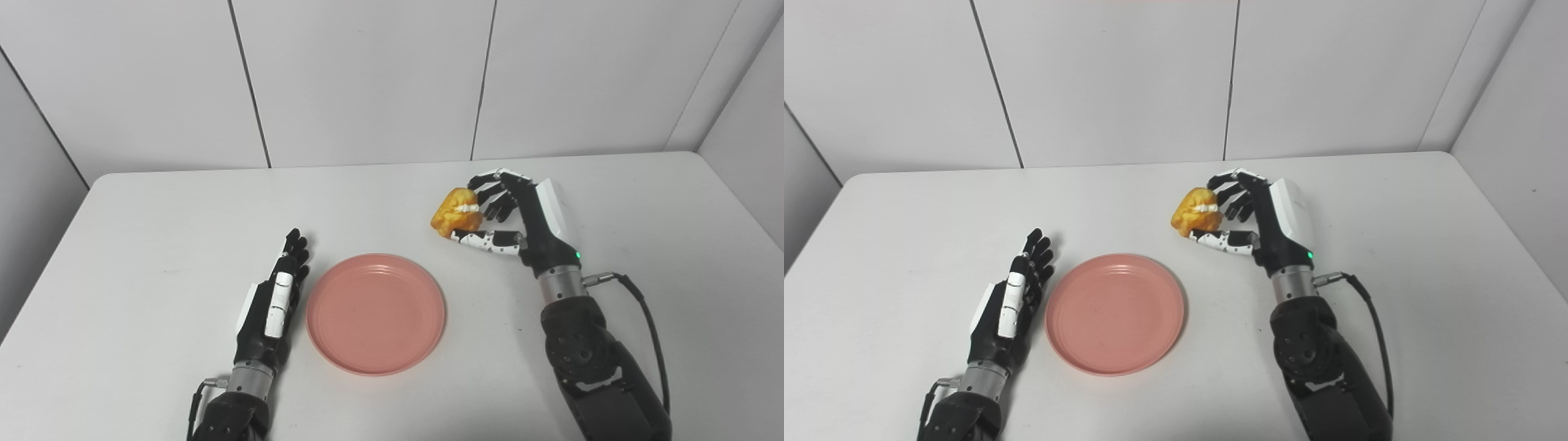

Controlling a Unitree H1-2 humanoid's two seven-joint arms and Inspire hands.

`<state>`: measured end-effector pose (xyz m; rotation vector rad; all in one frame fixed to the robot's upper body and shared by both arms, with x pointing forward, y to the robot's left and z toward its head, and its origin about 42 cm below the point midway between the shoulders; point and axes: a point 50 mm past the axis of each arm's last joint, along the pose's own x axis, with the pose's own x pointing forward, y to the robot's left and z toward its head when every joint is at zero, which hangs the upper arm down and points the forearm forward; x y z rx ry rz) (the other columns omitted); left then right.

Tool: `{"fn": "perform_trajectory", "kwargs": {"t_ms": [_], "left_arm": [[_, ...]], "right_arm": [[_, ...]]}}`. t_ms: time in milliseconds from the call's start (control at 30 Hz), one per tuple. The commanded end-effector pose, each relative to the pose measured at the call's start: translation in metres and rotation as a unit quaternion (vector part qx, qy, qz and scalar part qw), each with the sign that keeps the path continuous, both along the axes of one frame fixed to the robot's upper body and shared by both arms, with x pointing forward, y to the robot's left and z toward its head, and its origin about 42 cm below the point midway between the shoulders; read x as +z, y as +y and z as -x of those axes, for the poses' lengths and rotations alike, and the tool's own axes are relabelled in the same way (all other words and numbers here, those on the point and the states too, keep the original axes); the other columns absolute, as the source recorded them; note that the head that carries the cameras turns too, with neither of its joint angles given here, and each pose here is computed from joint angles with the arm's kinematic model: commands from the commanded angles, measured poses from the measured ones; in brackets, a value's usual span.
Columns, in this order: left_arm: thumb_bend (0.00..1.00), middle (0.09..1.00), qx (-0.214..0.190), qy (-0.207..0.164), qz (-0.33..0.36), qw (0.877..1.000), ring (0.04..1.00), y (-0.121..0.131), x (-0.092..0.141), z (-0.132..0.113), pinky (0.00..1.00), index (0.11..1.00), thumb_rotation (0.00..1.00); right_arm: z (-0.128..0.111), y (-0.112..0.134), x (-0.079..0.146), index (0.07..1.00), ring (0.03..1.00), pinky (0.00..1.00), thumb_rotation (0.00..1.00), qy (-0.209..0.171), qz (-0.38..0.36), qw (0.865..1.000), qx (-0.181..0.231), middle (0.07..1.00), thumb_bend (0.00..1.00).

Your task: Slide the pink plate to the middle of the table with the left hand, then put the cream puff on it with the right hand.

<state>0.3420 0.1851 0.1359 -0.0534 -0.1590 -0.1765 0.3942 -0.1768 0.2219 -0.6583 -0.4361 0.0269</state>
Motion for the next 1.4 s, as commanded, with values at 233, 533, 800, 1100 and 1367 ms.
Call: {"fn": "perform_trajectory", "kwargs": {"t_ms": [233, 533, 800, 1100, 1367], "left_arm": [[0.66, 1.000, -0.006, -0.006, -0.005, 1.000, 1.000, -0.010, 0.006, 0.000, 1.00, 1.000, 1.00], [0.64, 1.000, -0.002, -0.006, -0.008, 1.000, 1.000, -0.018, 0.005, 0.000, 1.00, 1.000, 1.00], [0.62, 1.000, 0.006, -0.011, -0.002, 1.000, 1.000, -0.027, 0.005, 0.001, 1.00, 1.000, 1.00], [0.59, 1.000, 0.011, -0.020, -0.004, 1.000, 1.000, -0.029, 0.003, 0.002, 1.00, 1.000, 1.00], [0.63, 1.000, 0.006, -0.017, -0.008, 1.000, 1.000, -0.026, 0.003, 0.002, 1.00, 1.000, 1.00]], "right_arm": [[0.018, 0.025, 0.000, 0.551, 0.404, 0.39, 0.00, -0.040, 0.013, 0.995, 0.091, 0.489, 0.50], [0.031, 0.029, -0.014, 0.542, 0.407, 0.40, 0.00, -0.014, 0.047, 0.986, 0.160, 0.498, 0.51], [0.032, 0.024, -0.035, 0.548, 0.408, 0.42, 0.00, -0.003, 0.055, 0.983, 0.177, 0.497, 0.50], [0.029, 0.023, -0.048, 0.561, 0.393, 0.37, 0.00, 0.005, 0.074, 0.979, 0.190, 0.493, 0.50], [0.026, 0.025, -0.056, 0.500, 0.550, 0.51, 0.00, 0.006, 0.099, 0.978, 0.185, 0.514, 0.51]]}}
